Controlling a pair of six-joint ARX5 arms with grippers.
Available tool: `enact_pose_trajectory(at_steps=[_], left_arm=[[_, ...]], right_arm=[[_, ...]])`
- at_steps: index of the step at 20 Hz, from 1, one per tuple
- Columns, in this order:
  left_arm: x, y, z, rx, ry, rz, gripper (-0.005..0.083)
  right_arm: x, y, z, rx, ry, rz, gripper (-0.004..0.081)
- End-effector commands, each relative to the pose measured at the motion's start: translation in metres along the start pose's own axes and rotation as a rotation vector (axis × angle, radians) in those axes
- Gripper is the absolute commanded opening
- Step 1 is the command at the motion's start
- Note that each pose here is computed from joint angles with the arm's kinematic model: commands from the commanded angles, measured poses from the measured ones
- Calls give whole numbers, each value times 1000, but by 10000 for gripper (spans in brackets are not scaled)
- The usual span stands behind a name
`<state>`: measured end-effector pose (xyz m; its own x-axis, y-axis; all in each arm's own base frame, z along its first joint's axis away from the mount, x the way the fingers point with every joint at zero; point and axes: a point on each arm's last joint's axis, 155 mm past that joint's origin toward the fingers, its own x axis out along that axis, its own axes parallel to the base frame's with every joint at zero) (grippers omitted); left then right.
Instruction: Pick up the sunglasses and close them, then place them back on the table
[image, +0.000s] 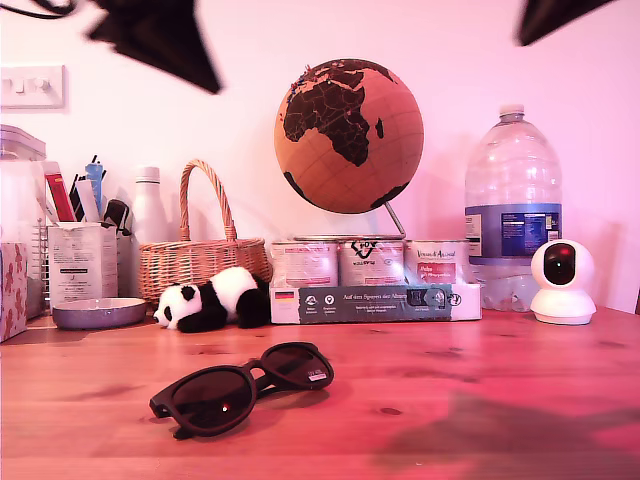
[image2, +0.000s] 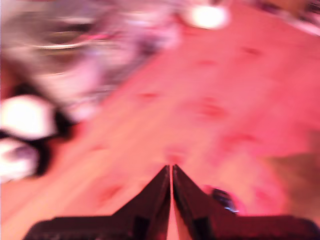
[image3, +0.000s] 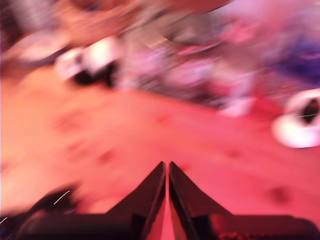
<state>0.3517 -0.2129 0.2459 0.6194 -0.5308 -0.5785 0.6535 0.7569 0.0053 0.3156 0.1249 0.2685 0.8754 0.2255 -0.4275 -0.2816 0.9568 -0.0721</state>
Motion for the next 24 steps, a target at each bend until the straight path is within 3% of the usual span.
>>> enact_pose_trajectory(at_steps=[1, 5, 9, 14, 18, 24], left_arm=[[-1, 8, -12, -28, -7, 30, -19], [-4, 45, -38, -79, -35, 137, -19], [-11, 79, -67, -161, -105, 235, -18], [-26, 97, -103, -216, -198, 346, -18], [-40, 94, -125, -234, -252, 399, -18], [-86, 75, -118, -225, -429, 424, -19]], right_arm=[[10, -20, -17, 9, 24, -58, -12], [24, -63, -38, 62, 27, -156, -12], [34, -92, -57, 115, -24, -218, -12], [35, -93, -74, 128, -162, -229, -12], [18, -90, -81, 135, -243, -233, -12], [-37, -74, -49, 136, -437, -172, -12]])
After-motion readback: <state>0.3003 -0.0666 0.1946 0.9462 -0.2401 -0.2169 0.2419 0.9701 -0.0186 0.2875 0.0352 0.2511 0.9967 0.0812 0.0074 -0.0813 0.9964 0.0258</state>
